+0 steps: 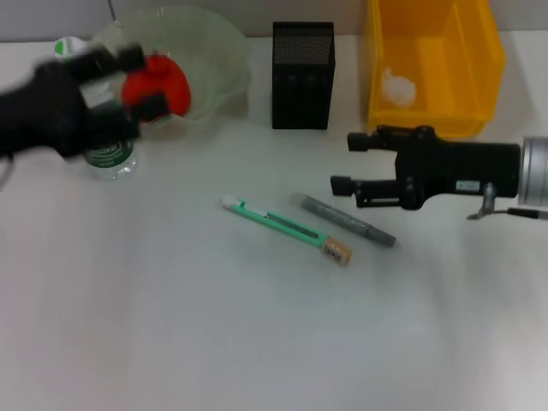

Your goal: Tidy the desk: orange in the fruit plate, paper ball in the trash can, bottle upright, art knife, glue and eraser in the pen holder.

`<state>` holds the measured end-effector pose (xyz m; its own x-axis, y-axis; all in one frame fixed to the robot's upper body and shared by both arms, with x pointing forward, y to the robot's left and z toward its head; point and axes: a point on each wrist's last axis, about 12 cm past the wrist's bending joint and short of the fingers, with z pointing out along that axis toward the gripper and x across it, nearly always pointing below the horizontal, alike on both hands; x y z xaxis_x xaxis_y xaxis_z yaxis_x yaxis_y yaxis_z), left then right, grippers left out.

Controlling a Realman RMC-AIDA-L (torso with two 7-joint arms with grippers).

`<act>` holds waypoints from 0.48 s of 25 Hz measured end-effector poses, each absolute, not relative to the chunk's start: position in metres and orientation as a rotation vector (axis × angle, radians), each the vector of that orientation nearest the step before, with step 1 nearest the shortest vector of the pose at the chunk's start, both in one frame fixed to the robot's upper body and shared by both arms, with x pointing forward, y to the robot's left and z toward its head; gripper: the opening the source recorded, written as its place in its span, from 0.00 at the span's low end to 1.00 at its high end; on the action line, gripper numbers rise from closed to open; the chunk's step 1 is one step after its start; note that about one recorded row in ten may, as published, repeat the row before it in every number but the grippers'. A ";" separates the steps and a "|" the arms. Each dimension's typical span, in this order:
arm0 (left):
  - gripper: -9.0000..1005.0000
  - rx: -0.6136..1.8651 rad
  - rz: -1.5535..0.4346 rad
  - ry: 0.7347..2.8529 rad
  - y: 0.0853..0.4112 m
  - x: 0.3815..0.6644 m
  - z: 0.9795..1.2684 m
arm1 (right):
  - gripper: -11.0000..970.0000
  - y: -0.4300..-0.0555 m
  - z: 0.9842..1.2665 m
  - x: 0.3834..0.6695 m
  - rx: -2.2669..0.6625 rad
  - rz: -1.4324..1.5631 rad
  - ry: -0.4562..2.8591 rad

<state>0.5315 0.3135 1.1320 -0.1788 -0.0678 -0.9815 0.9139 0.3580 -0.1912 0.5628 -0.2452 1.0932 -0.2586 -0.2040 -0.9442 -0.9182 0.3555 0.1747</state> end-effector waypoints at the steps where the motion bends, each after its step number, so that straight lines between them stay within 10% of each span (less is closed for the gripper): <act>1: 0.80 0.803 -1.081 1.476 0.309 0.527 1.120 | 0.70 -0.247 1.101 0.566 -1.000 0.999 1.709; 12: 0.80 0.850 -0.998 1.632 0.280 0.501 1.054 | 0.69 -0.232 1.191 0.604 -1.256 0.966 2.085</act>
